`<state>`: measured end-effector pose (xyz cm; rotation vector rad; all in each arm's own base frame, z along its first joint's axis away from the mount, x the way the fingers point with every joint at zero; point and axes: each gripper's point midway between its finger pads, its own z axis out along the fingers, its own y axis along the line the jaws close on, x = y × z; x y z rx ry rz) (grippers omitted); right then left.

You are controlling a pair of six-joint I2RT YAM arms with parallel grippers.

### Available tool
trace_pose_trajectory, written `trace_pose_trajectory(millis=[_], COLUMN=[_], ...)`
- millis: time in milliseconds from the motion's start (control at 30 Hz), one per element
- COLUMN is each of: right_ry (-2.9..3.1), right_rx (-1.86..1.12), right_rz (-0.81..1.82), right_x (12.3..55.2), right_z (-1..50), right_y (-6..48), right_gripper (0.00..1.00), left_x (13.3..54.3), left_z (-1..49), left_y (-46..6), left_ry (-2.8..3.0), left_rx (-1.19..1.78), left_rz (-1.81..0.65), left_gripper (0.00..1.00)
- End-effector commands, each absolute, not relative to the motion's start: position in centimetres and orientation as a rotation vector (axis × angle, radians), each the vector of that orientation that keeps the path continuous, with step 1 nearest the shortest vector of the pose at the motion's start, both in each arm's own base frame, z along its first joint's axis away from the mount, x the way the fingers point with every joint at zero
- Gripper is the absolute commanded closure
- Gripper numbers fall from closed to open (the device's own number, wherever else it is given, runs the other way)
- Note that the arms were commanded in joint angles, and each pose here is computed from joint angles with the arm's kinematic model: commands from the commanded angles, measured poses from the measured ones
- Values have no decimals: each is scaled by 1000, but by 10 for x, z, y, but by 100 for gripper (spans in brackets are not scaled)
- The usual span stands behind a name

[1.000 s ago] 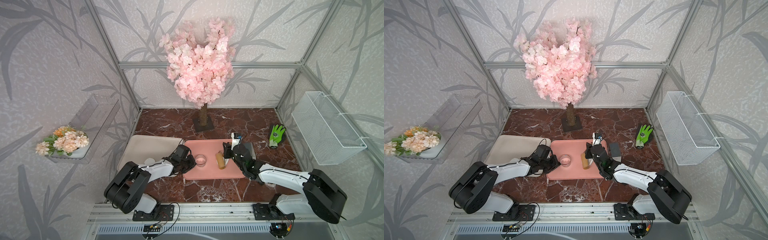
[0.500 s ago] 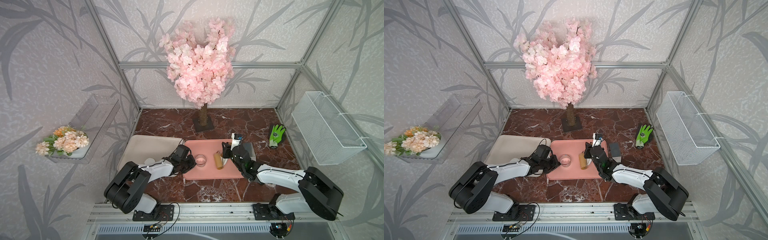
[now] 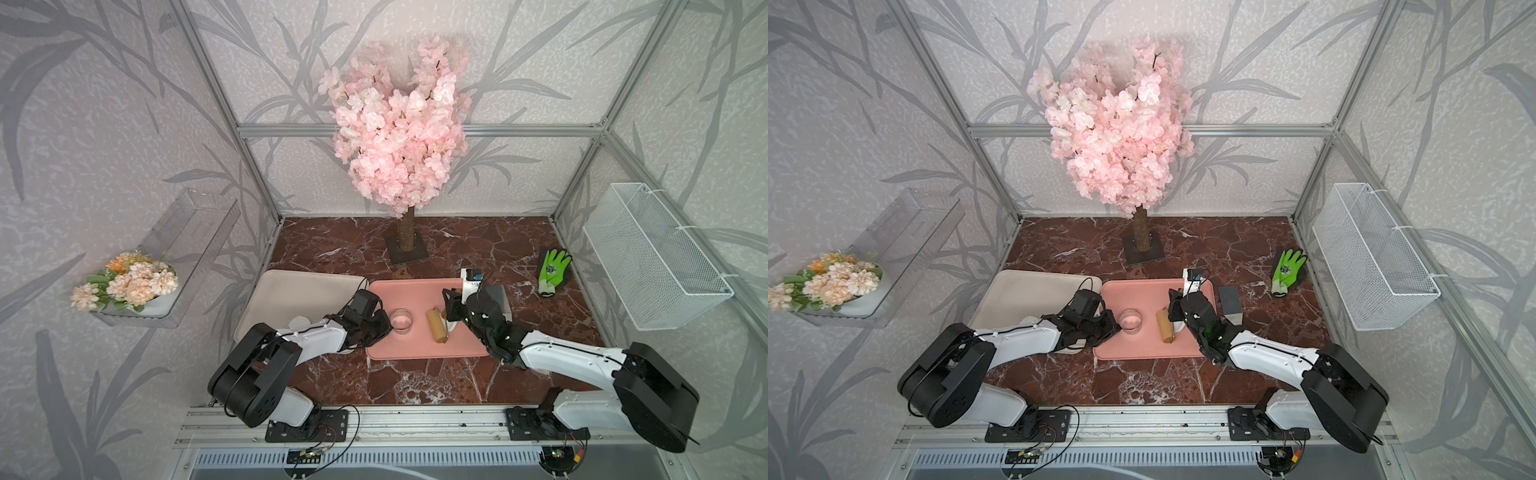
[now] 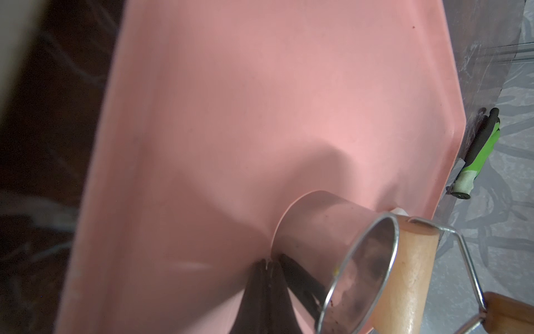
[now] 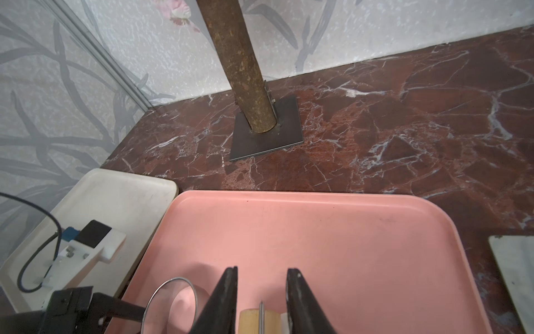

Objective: Roll out the dumpling wrappers from the dough
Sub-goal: Flatten out the dough on the work surface.

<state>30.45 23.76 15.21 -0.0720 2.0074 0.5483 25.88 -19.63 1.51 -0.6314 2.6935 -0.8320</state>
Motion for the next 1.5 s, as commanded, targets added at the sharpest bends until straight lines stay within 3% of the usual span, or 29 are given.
trace_pose_trajectory(millis=[0,233,633,1467], right_ry=[1966,1934,2079,2111], right_rx=[-173,-121,72,95], right_rz=[592,524,240,142], right_x=[297,302,294,286], right_z=[187,196,118,106], right_y=[248,222,147,126], right_gripper=[100,100,100,100], left_x=[211,211,211,211], left_z=[-33,-32,-32,-33], left_y=[-157,-157,-158,-158], left_ry=[2898,2898,2896,2899], left_rx=[-743,-741,-741,-738], left_rz=[-540,-541,-545,-550], left_gripper=[100,100,100,100])
